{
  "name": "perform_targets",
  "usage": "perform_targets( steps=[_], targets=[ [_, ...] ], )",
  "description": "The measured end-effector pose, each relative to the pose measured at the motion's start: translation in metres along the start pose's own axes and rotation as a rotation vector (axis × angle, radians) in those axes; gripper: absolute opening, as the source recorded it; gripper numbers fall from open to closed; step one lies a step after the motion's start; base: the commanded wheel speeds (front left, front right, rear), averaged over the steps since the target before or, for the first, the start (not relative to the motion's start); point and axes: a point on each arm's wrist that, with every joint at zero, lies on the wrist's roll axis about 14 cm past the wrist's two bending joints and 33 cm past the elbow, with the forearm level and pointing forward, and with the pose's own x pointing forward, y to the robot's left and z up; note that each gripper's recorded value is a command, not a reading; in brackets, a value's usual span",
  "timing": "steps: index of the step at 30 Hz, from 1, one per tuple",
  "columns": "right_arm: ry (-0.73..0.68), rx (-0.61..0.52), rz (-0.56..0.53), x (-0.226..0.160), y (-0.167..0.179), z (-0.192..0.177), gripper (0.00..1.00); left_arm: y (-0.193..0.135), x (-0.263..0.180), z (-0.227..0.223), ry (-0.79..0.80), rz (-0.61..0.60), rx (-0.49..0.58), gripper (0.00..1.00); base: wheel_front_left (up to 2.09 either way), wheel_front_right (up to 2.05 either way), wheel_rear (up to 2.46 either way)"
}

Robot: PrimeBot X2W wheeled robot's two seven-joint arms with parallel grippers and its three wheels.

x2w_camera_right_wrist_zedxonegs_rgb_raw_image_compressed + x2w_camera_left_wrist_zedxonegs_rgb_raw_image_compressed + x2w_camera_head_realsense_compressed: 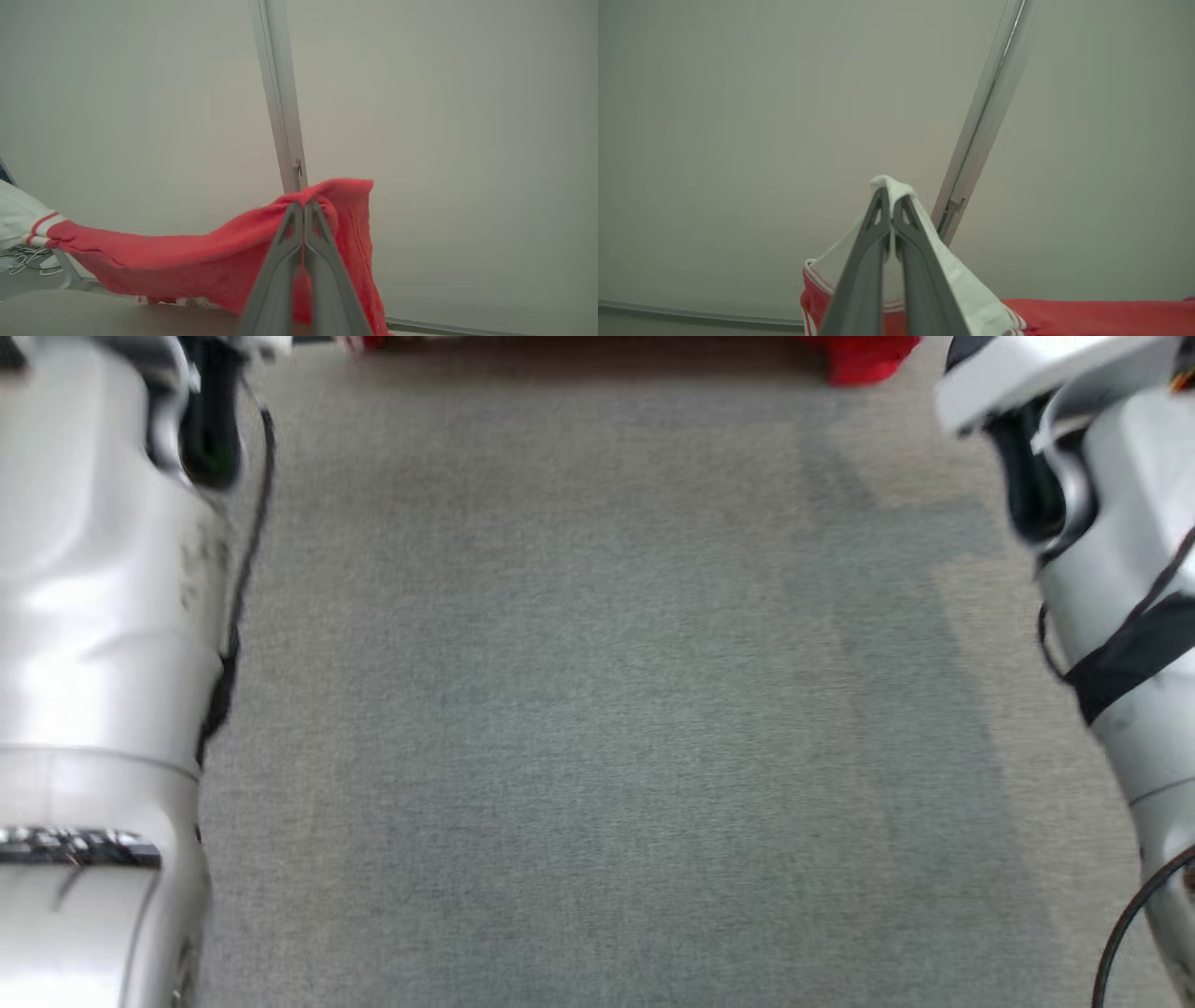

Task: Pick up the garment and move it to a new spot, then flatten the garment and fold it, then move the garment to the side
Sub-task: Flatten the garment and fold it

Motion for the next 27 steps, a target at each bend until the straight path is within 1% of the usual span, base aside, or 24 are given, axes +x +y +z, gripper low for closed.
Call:
perform_targets(
  steps=[3, 5, 8, 13, 15, 17, 23, 26, 27],
  targets=[
    [0.131, 0.051, -0.026, -0.009, -0.001, -0.060, 0.00, 0.025, -0.023, -0.053, 0.123, 0.074, -0.034, 0.00, 0.00, 0.00, 0.00],
    [0.197, 0.065, -0.026, -0.016, 0.003, -0.090, 0.00, 0.037, -0.040, -0.084, 0.198, 0.113, -0.049, 0.00, 0.00, 0.00, 0.00],
    [0.248, 0.096, -0.027, -0.024, 0.008, -0.115, 0.00, 0.050, -0.056, -0.107, 0.255, 0.151, -0.060, 0.00, 0.00, 0.00, 0.00],
    [0.259, 0.109, -0.026, -0.033, 0.009, -0.121, 0.00, 0.050, -0.063, -0.110, 0.260, 0.151, -0.057, 0.00, 0.00, 0.00, 0.00],
    [0.237, 0.134, -0.036, -0.039, 0.007, -0.116, 0.00, 0.048, -0.069, -0.106, 0.250, 0.146, -0.059, 0.00, 0.00, 0.00, 0.00],
    [0.210, 0.136, -0.030, -0.048, 0.007, -0.108, 0.00, 0.048, -0.077, -0.100, 0.232, 0.148, -0.068, 0.00, 0.00, 0.00, 0.00],
    [0.175, 0.181, -0.025, -0.098, 0.020, -0.101, 0.00, 0.054, -0.127, -0.086, 0.188, 0.165, -0.063, 0.00, 0.00, 0.00, 0.00],
    [0.172, 0.184, -0.006, -0.128, 0.033, -0.101, 0.00, 0.055, -0.160, -0.083, 0.178, 0.173, -0.058, 0.00, 0.00, 0.00, 0.00],
    [0.163, 0.196, -0.007, -0.148, 0.038, -0.099, 0.00, 0.057, -0.182, -0.080, 0.168, 0.180, -0.047, 0.00, 0.00, 0.00, 0.00]
  ],
)
